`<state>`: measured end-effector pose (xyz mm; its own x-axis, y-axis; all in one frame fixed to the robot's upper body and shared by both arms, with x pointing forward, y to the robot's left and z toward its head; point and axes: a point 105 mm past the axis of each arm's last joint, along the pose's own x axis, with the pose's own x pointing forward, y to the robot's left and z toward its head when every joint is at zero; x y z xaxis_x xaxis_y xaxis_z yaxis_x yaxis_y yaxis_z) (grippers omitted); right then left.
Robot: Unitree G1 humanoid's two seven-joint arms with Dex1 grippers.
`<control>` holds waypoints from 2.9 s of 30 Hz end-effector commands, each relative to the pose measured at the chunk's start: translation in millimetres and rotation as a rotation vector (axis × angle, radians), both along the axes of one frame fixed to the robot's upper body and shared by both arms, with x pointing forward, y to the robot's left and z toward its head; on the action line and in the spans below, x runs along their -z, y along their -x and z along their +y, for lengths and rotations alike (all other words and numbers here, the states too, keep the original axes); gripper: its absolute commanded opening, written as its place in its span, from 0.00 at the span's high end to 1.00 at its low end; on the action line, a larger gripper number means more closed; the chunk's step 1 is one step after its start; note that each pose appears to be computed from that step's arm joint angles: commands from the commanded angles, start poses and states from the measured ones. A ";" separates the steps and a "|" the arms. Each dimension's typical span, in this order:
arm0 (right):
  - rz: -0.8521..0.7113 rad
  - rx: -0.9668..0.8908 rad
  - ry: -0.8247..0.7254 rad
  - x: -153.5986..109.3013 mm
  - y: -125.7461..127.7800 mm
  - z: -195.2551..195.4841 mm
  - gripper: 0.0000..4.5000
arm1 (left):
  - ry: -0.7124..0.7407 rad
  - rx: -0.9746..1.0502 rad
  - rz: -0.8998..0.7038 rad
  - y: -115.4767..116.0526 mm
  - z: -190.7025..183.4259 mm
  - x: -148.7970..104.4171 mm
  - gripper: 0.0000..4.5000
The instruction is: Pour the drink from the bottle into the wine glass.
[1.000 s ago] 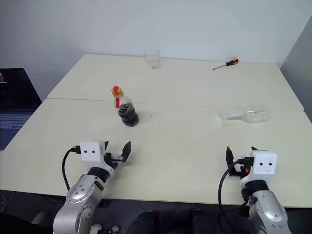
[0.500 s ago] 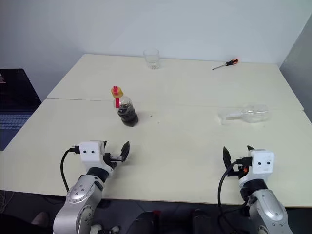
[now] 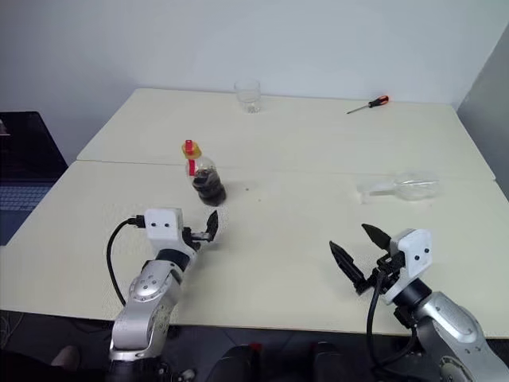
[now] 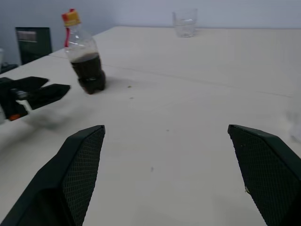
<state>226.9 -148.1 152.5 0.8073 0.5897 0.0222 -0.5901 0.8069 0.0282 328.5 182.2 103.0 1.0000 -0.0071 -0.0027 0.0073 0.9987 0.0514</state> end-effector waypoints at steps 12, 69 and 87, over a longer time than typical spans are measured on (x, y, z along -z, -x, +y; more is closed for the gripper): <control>-0.074 -0.168 -0.018 -24.2 1.4 19.6 0.01 | -0.025 -0.032 -0.122 -33.4 1.5 -21.4 0.00; -0.108 -0.128 -0.020 -34.8 -12.2 23.0 0.00 | -0.002 0.062 -0.227 -101.9 -3.8 -39.1 0.59; -0.108 -0.124 -0.020 -34.6 -13.6 22.5 0.00 | 0.001 0.086 -0.213 -101.0 -6.5 -38.1 0.58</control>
<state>241.7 -128.1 179.2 0.7325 0.6756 0.0835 -0.6773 0.7357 -0.0106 428.4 176.8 121.4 0.9860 -0.0841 0.1438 0.0760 0.9953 0.0608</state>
